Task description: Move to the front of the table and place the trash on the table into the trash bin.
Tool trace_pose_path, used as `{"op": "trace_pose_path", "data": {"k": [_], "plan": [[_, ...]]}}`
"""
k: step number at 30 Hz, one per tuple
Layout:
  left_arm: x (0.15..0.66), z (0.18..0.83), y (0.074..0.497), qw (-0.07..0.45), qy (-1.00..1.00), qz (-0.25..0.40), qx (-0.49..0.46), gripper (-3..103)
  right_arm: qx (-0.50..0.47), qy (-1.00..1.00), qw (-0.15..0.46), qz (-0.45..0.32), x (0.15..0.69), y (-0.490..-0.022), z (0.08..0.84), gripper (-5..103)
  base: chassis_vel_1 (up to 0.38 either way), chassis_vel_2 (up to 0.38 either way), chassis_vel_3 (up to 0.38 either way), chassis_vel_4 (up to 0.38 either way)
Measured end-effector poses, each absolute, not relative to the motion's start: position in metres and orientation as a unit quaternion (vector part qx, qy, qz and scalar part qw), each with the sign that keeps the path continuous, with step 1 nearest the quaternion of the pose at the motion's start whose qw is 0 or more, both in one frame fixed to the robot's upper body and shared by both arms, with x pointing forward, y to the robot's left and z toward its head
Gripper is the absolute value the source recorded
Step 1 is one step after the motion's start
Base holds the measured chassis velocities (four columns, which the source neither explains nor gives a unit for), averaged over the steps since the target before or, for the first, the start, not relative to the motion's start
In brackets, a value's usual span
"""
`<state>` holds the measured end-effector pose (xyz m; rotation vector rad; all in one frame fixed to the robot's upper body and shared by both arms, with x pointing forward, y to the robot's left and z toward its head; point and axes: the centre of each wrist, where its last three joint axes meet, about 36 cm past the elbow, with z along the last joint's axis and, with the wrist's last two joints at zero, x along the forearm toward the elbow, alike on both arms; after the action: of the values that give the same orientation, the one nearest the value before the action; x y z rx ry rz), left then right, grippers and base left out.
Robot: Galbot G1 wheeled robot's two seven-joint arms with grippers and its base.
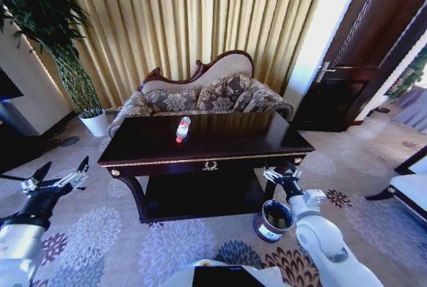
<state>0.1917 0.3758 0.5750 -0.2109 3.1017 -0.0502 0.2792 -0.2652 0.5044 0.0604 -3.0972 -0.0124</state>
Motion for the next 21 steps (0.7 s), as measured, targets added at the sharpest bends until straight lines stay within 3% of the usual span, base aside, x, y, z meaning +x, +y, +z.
{"op": "trace_pose_path", "data": {"k": [21], "plan": [[0.192, 0.575, 0.376, 0.016, 0.998, -0.016, -0.066, 100, 0.045, -0.999, 0.018, 0.003, 0.284, -0.253, 0.522, 100, -0.015, 0.013, 0.014, -0.012]]}}
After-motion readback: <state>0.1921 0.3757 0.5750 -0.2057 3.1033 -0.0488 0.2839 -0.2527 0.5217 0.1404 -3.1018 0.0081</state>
